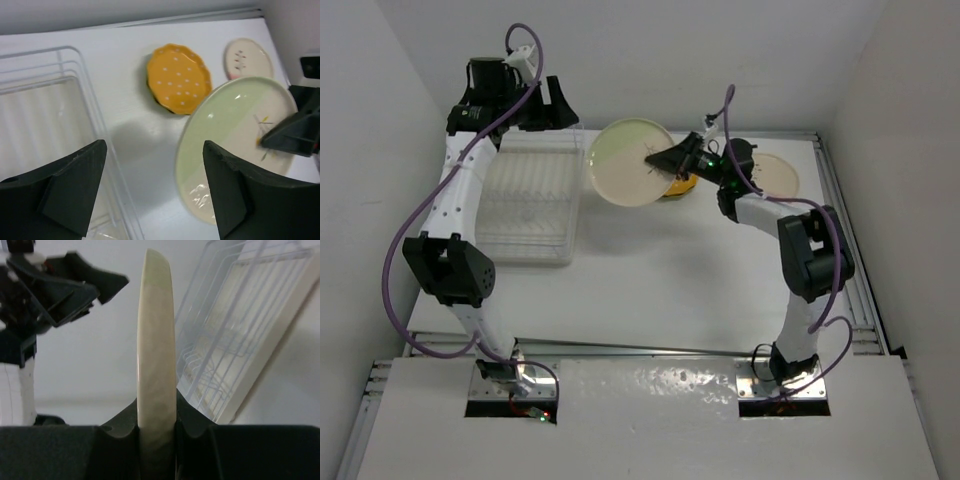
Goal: Unload the plates from the dish rack
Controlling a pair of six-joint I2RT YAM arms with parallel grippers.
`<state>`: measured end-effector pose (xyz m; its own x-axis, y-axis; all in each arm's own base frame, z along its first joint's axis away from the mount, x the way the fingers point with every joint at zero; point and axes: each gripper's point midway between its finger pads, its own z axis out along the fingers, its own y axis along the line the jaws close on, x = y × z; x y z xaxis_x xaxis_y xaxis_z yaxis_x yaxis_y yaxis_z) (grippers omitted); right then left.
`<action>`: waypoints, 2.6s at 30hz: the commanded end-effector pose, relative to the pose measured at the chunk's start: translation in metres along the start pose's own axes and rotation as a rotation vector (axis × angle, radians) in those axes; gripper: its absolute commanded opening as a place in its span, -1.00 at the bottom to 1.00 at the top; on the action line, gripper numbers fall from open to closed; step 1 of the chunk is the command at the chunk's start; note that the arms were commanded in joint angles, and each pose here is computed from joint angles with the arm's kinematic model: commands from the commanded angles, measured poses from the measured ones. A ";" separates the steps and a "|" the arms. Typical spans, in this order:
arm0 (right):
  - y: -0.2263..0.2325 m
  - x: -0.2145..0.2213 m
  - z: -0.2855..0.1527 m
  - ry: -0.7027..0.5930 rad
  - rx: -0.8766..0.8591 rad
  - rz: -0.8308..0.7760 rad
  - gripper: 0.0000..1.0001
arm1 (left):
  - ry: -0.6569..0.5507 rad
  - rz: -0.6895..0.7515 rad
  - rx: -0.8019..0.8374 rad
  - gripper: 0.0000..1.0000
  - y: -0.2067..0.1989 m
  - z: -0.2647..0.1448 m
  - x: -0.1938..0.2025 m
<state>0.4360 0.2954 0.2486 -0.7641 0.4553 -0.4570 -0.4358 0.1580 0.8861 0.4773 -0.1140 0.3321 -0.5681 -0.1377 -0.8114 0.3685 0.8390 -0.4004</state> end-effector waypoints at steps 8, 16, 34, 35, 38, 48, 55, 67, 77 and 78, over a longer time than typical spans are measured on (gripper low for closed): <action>-0.034 -0.160 -0.142 -0.648 0.138 0.089 -1.00 | -0.078 0.139 -0.318 0.52 0.042 -0.036 -0.028; -0.130 -0.188 -0.259 -0.998 0.496 0.138 -1.00 | -0.042 0.194 -0.425 0.52 0.062 -0.054 -0.017; -0.223 -0.192 -0.269 -0.929 0.703 0.190 -0.76 | -0.013 0.206 -0.411 0.52 0.062 -0.055 -0.009; -0.230 -0.188 -0.269 -0.908 0.733 0.213 -0.59 | -0.013 0.208 -0.413 0.52 0.062 -0.056 -0.008; -0.240 -0.175 -0.272 -0.857 0.814 0.239 -0.36 | -0.008 0.206 -0.413 0.52 0.063 -0.056 -0.006; -0.262 -0.133 -0.298 -0.735 1.071 0.272 -0.08 | -0.001 0.209 -0.404 0.52 0.063 -0.053 -0.004; -0.260 -0.131 -0.307 -0.680 1.159 0.241 0.11 | 0.002 0.213 -0.400 0.52 0.062 -0.054 -0.003; -0.247 -0.133 -0.324 -0.596 1.326 0.235 0.33 | -0.007 0.236 -0.395 0.52 0.061 -0.053 -0.009; -0.254 -0.133 -0.325 -0.583 1.342 0.233 0.19 | -0.014 0.255 -0.413 0.52 0.062 -0.058 -0.012; -0.255 -0.132 -0.325 -0.584 1.343 0.233 0.16 | -0.014 0.255 -0.414 0.52 0.063 -0.059 -0.012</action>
<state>0.4823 -0.0857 0.0353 -0.3382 0.8297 -0.4441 0.6963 0.5381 0.4750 0.4715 -0.0374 0.3082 -0.5585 0.0863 -0.8250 0.1796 0.9836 -0.0187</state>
